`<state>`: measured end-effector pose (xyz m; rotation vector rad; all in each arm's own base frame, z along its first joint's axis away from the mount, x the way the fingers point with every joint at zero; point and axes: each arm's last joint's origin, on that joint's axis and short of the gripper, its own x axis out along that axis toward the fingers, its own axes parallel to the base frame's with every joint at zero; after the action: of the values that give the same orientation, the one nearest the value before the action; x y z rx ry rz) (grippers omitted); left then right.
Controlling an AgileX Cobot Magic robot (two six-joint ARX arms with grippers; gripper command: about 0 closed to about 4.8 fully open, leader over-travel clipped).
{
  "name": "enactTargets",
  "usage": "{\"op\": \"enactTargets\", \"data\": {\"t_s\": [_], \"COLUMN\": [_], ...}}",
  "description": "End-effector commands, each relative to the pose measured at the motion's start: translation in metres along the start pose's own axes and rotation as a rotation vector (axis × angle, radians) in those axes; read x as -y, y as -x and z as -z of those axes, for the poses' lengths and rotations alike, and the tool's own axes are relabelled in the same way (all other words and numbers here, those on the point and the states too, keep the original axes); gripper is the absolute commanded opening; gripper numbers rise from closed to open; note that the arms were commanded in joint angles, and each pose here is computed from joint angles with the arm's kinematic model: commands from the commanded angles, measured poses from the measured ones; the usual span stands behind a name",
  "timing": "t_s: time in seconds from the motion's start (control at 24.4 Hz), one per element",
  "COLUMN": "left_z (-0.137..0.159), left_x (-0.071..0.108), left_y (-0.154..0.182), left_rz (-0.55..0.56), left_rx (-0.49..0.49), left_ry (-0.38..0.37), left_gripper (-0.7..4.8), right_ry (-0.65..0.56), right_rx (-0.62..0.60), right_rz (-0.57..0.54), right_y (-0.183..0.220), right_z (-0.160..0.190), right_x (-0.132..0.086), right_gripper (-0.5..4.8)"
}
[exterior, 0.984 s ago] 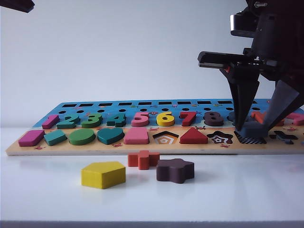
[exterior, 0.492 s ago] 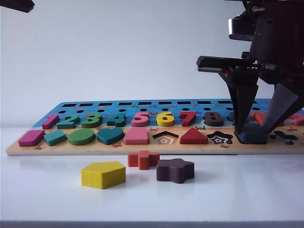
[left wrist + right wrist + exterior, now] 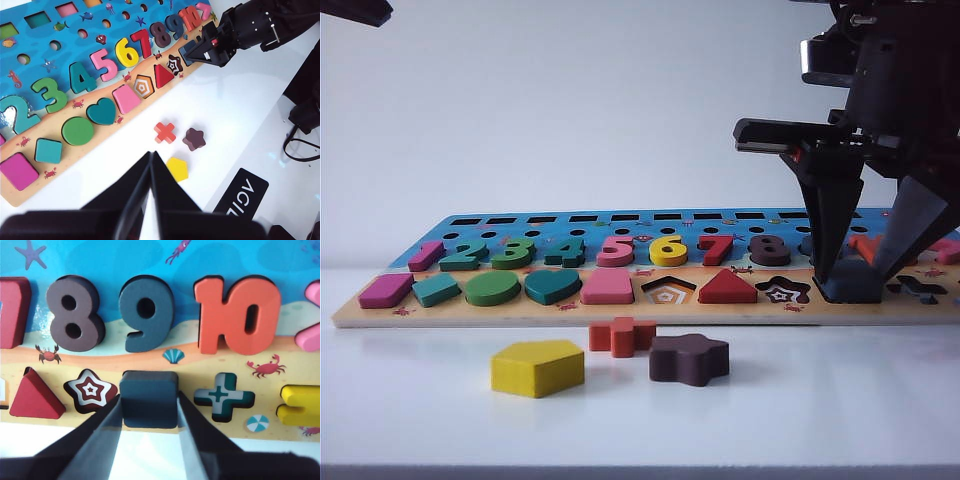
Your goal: Insert the cube into the slot.
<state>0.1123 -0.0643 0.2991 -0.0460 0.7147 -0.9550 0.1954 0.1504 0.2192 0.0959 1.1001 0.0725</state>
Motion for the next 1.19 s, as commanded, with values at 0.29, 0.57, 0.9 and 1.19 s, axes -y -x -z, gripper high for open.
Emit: {"op": "enactTargets", "data": {"t_s": [0.29,0.57,0.9,1.19], "left_z": [-0.0025,-0.0025,-0.0025,-0.0025], "left_x": [0.0005,0.0005,0.0005,0.0005], "left_y": [0.0008,0.0008,0.0008,0.0008], "left_rz": [0.001,0.001,0.001,0.001], "left_rx": [0.016,0.016,0.016,0.016], "left_ry": [-0.016,-0.016,-0.016,-0.016], "left_gripper": [0.1,0.1,0.1,0.1], "right_ry": [-0.003,-0.003,0.001,0.0], "right_rx": [0.019,0.019,0.014,0.017], "right_rz": [-0.017,-0.016,-0.022,-0.023], "right_y": [-0.0009,-0.0009,-0.0009,-0.0003], "right_z": [-0.0021,-0.0021,-0.0019,-0.0022], "right_x": [-0.0023,-0.0022,-0.0024,-0.0024], "right_gripper": [1.13,1.61,2.35,2.68]}}
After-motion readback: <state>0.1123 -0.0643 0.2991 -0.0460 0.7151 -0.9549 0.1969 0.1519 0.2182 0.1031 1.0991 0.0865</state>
